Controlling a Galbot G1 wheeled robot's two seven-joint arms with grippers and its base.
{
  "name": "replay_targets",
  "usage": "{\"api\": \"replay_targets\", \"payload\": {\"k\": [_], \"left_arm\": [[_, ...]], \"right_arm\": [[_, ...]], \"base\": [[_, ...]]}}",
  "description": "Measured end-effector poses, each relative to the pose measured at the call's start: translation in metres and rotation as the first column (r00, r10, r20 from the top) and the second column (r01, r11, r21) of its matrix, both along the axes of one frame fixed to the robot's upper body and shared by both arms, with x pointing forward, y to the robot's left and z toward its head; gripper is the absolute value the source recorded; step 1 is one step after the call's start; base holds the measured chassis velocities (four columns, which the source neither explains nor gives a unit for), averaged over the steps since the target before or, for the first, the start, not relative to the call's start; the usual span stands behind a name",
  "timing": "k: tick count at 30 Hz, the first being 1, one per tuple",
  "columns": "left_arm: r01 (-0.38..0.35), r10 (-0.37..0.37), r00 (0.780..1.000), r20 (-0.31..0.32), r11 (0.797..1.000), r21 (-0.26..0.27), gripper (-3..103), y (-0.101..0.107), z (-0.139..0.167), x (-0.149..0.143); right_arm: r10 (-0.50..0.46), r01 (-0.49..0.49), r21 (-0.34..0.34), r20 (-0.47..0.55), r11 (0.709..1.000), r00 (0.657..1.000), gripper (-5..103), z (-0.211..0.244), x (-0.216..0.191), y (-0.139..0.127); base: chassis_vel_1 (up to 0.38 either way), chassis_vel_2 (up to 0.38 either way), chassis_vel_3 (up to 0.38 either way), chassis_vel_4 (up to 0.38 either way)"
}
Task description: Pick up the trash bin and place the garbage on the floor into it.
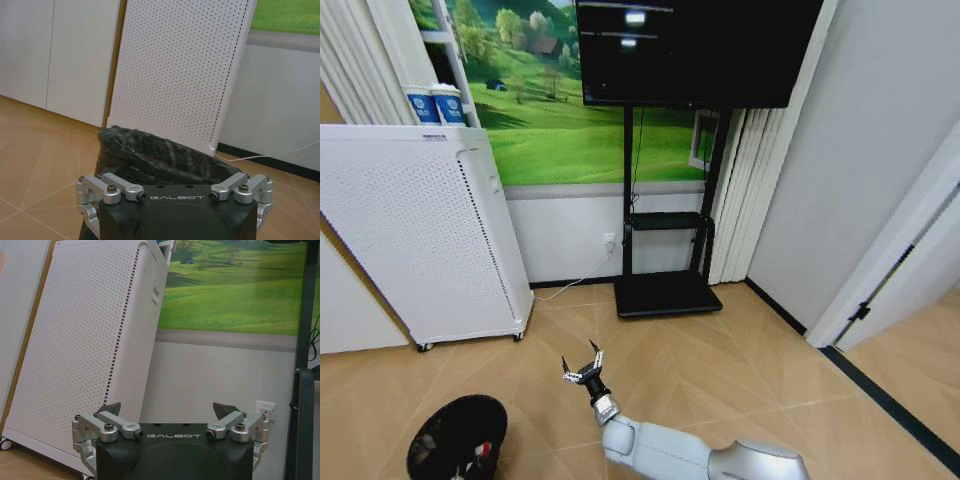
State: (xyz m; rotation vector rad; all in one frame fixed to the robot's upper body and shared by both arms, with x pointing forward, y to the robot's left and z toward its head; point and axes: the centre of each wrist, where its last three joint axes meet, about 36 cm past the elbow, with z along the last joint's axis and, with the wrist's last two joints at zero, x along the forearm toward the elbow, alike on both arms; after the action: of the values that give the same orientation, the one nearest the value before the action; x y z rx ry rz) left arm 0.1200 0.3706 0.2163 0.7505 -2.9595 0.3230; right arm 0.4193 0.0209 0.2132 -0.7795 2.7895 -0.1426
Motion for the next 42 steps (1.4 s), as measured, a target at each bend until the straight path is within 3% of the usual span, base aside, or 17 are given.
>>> {"api": "replay_targets", "payload": {"k": [16,21,29,33,36,42], "left_arm": [[0.014,-0.014,1.0,-0.006,1.0,-0.004,100,-0.014,-0.006,-0.005],[0.05,-0.05,0.999,0.001,0.999,0.006,100,-0.023,0.003,-0.011],[0.097,-0.1,0.995,0.028,0.992,0.082,100,-0.011,0.073,0.008],[0.076,-0.093,0.992,0.089,0.981,0.179,100,0.008,0.115,0.035],[0.07,-0.089,0.992,0.094,0.98,0.188,100,0.009,0.124,0.039],[-0.009,-0.023,0.99,0.136,0.974,0.227,100,0.041,0.18,0.063]], "right_arm": [[-0.032,0.032,0.028,0.016,0.999,0.999,100,0.007,0.003,-0.022],[-0.031,0.031,0.041,0.013,0.999,0.999,100,0.01,0.0,-0.023],[-0.116,0.116,0.033,-0.002,0.993,0.993,100,0.029,0.023,-0.029],[-0.181,0.181,0.01,-0.031,0.983,0.983,100,0.056,0.05,-0.034],[-0.192,0.193,0.012,-0.041,0.981,0.98,100,0.065,0.055,-0.032],[-0.29,0.291,-0.011,-0.12,0.957,0.95,100,0.105,0.091,-0.012]], "base": [[0.0,0.0,0.0,0.0],[0.0,0.0,0.0,0.0],[0.0,0.0,0.0,0.0],[0.0,0.0,0.0,0.0],[0.0,0.0,0.0,0.0],[0.0,0.0,0.0,0.0]]}}
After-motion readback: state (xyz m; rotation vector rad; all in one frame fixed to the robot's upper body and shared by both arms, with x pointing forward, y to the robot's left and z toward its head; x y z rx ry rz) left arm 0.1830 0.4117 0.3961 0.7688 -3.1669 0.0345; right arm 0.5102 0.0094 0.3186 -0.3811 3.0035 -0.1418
